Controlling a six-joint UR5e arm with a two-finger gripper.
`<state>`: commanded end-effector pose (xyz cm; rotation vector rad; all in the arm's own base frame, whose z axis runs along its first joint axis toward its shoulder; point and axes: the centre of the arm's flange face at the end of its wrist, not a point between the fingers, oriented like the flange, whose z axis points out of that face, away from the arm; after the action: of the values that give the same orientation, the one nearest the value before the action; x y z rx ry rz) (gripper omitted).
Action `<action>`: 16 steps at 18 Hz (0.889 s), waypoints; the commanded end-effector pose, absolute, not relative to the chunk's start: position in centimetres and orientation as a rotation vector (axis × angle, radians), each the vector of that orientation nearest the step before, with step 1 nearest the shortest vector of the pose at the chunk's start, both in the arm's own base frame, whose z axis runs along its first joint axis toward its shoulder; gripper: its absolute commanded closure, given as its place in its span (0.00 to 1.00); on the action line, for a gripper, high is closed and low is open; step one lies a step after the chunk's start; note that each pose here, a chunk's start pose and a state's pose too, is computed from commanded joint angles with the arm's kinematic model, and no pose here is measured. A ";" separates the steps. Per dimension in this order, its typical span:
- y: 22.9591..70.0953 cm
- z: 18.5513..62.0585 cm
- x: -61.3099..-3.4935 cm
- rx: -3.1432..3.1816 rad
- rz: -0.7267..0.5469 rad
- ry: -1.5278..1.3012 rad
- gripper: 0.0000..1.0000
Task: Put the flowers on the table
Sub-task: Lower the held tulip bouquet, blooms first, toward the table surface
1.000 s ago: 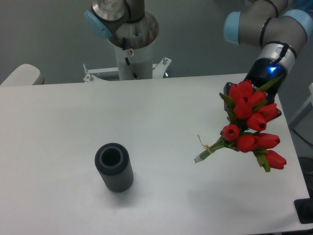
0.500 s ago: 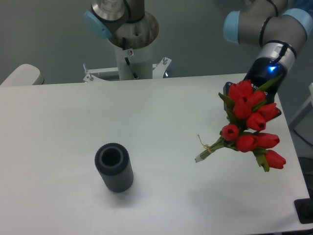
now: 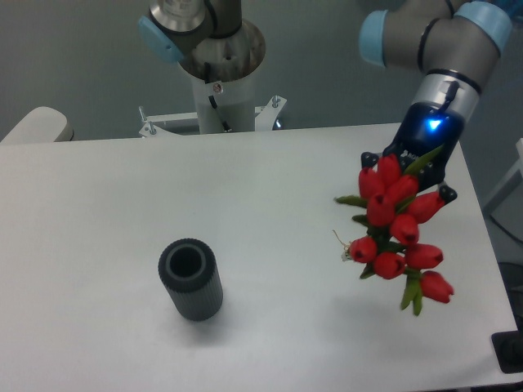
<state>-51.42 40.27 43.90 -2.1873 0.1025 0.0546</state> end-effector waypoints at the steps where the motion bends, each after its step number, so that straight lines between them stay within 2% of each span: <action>1: 40.4 44.2 -51.0 -2.223 0.090 0.115 0.73; 8: 39.2 44.3 -48.5 -2.396 0.219 0.123 0.73; 16: 38.0 39.2 -46.7 -2.658 0.270 0.058 0.73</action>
<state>-46.68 37.98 39.16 -2.6585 0.0576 0.2701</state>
